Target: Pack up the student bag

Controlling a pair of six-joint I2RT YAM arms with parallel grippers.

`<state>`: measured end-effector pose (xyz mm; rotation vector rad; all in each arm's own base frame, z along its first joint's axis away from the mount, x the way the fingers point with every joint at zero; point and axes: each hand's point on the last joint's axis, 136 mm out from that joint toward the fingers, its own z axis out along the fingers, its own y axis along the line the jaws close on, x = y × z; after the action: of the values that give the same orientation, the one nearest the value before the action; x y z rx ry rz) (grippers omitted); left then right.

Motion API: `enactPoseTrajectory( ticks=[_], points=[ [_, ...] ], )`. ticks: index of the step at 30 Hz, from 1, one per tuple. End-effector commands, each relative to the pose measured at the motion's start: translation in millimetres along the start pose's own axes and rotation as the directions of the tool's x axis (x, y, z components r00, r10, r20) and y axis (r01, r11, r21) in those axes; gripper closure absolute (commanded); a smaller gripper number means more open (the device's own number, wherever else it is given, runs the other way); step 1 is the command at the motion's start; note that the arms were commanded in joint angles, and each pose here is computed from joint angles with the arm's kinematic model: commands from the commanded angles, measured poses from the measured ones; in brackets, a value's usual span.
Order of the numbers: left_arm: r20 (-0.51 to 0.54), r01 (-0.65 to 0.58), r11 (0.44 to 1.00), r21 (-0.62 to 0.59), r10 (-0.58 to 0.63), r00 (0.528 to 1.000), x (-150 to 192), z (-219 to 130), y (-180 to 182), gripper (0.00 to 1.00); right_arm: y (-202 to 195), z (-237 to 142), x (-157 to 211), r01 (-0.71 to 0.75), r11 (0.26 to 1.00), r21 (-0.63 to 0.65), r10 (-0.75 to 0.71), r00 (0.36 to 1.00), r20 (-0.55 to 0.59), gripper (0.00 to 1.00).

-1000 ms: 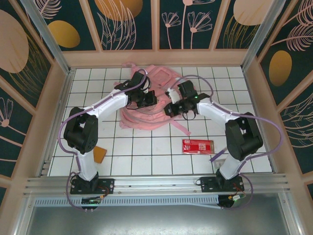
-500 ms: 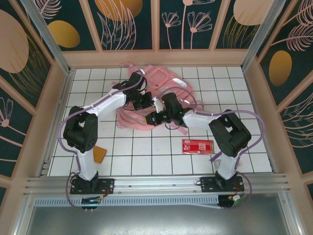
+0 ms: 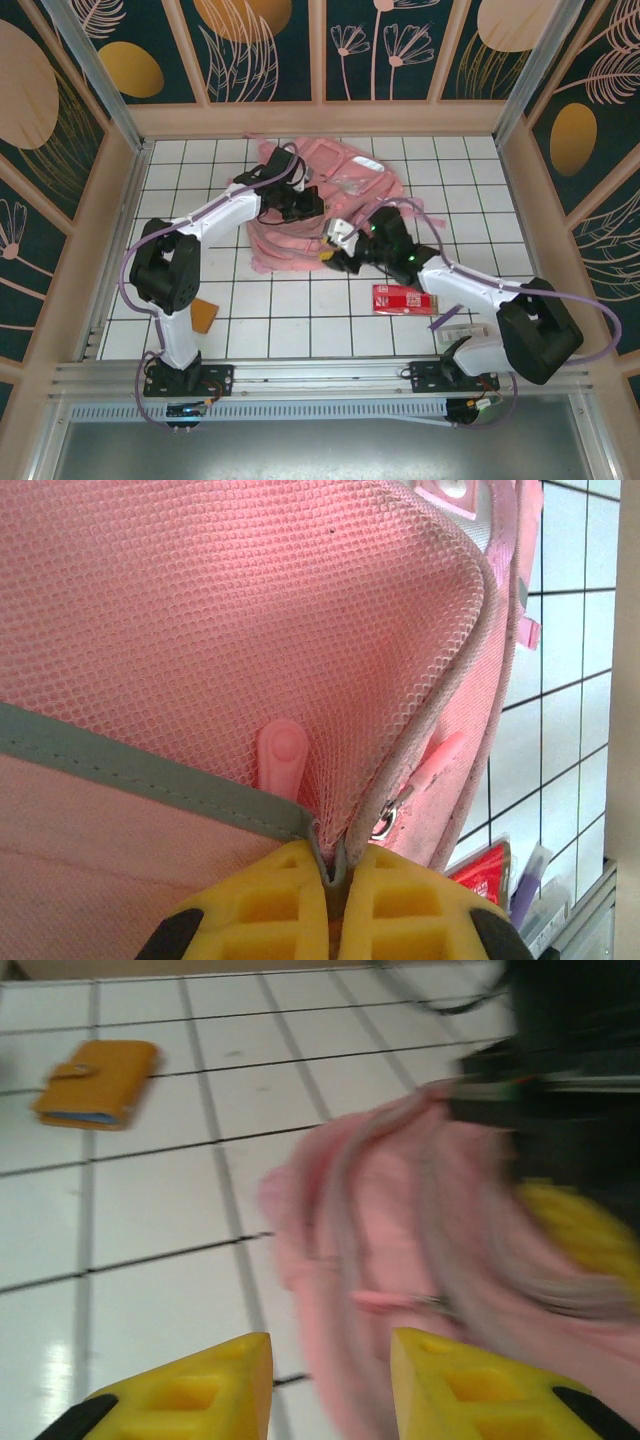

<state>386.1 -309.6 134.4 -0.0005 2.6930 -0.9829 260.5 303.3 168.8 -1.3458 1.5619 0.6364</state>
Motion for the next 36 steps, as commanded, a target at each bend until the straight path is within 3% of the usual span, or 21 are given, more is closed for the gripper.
enactPoseTrajectory(
  ticks=[1, 3, 10, 19, 26, 28, 29, 30, 31, 32, 34, 36],
  points=[
    [0.044, -0.011, 0.999, 0.047, 0.009, 0.999, -13, 2, -10, 1.00, -21, -15, 7, 0.177, 0.984, -0.008, -0.177, 0.984, -0.029, 0.63],
    [0.038, -0.013, 0.999, 0.051, 0.011, 0.999, -13, 4, -10, 1.00, -26, -20, 8, 0.214, 0.977, -0.014, -0.215, 0.976, -0.031, 0.63],
    [0.015, -0.032, 0.997, 0.074, 0.031, 0.999, -8, 3, -14, 1.00, -72, -32, 12, 0.274, 0.950, 0.150, -0.274, 0.961, -0.023, 0.60],
    [-0.019, -0.043, 0.995, 0.092, 0.045, 0.999, -1, 5, -15, 1.00, -85, 2, 21, 0.448, 0.875, 0.181, -0.448, 0.893, -0.046, 0.51],
    [-0.042, -0.037, 0.994, 0.098, 0.041, 0.998, 3, 9, -14, 1.00, -89, 36, 45, 0.530, 0.831, 0.168, -0.512, 0.847, -0.142, 0.51],
    [-0.047, -0.034, 0.993, 0.111, 0.039, 0.998, 3, 10, -16, 1.00, -99, 40, 53, 0.558, 0.805, 0.202, -0.526, 0.828, -0.194, 0.57],
    [-0.047, -0.034, 0.993, 0.117, 0.040, 0.998, 3, 10, -17, 1.00, -97, 44, 49, 0.569, 0.790, 0.226, -0.537, 0.822, -0.193, 0.65],
    [-0.050, -0.041, 0.991, 0.129, 0.048, 0.998, 3, 9, -20, 1.00, -100, 43, 46, 0.564, 0.782, 0.263, -0.534, 0.826, -0.184, 0.80],
    [-0.046, -0.057, 0.989, 0.136, 0.064, 0.997, 1, 6, -24, 0.98, -104, 40, 39, 0.549, 0.779, 0.303, -0.526, 0.835, -0.161, 0.89],
    [-0.041, -0.078, 0.988, 0.134, 0.084, 0.996, 0, 2, -26, 0.89, -105, 37, 33, 0.531, 0.786, 0.318, -0.517, 0.845, -0.136, 0.93],
    [-0.015, -0.141, 0.982, 0.126, 0.144, 0.990, -3, -14, -30, 0.60, -100, 31, 29, 0.480, 0.829, 0.286, -0.482, 0.873, -0.068, 1.00],
    [0.027, -0.192, 0.977, 0.094, 0.191, 0.981, -5, -31, -27, 0.47, -101, 23, 28, 0.423, 0.868, 0.261, -0.433, 0.901, -0.021, 1.00]
  ],
)
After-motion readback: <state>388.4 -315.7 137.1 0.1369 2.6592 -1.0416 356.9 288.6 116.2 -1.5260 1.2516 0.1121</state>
